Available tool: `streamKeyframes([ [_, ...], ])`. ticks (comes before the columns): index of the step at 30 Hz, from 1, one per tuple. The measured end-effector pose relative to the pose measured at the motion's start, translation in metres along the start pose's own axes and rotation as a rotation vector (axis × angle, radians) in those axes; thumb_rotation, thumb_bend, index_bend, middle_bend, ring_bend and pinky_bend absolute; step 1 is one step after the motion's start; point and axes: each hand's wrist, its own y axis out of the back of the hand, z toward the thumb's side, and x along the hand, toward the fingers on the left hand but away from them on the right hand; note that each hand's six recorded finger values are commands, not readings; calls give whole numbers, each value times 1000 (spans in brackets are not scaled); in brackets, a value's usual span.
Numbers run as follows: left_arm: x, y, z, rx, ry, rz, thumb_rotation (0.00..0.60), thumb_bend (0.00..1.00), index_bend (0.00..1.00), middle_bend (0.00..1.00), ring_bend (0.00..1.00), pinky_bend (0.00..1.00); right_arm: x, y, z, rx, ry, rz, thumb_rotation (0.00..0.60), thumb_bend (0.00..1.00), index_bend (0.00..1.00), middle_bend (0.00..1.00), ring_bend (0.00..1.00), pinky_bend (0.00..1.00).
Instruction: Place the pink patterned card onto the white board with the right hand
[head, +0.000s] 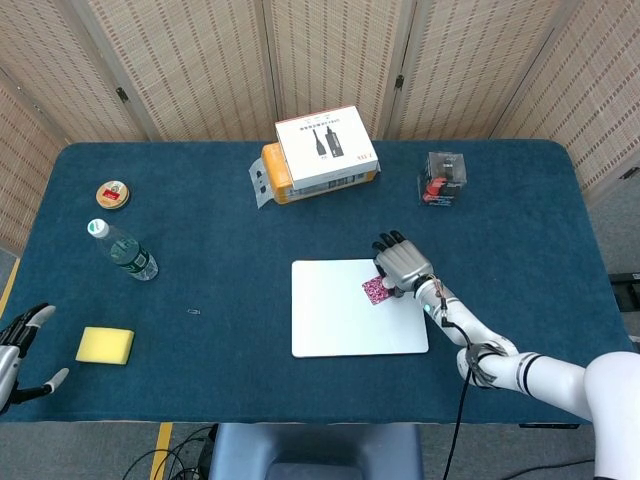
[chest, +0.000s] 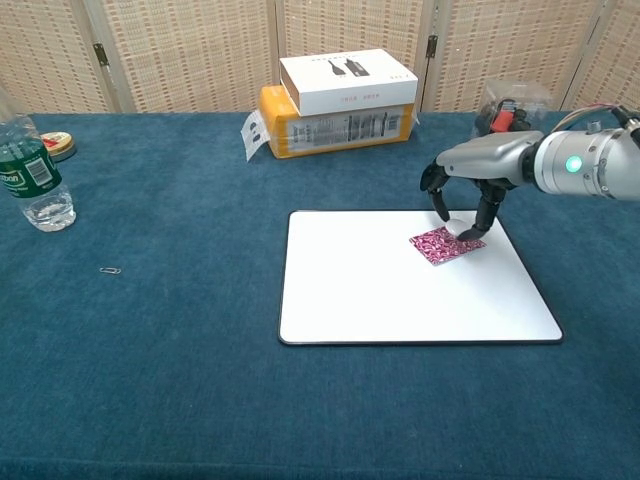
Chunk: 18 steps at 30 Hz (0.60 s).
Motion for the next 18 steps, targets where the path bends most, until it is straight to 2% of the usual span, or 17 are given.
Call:
streamKeyframes([
  [8,-1,1,0,4,-1,6,600,294,0,90,117,223,-3,-1,3,11,-11,20,600,182,230,78,0,0],
  [13,-1,2,-1,4,5,7,600,293,0,90,117,222,3,3,2,17,-11,12,600,175,194,67,0,0],
  [18,-1,1,0,14,3,10,600,293,0,90,117,222,19,15,-9,-8,-32,-33,600,168,189,66,0,0],
])
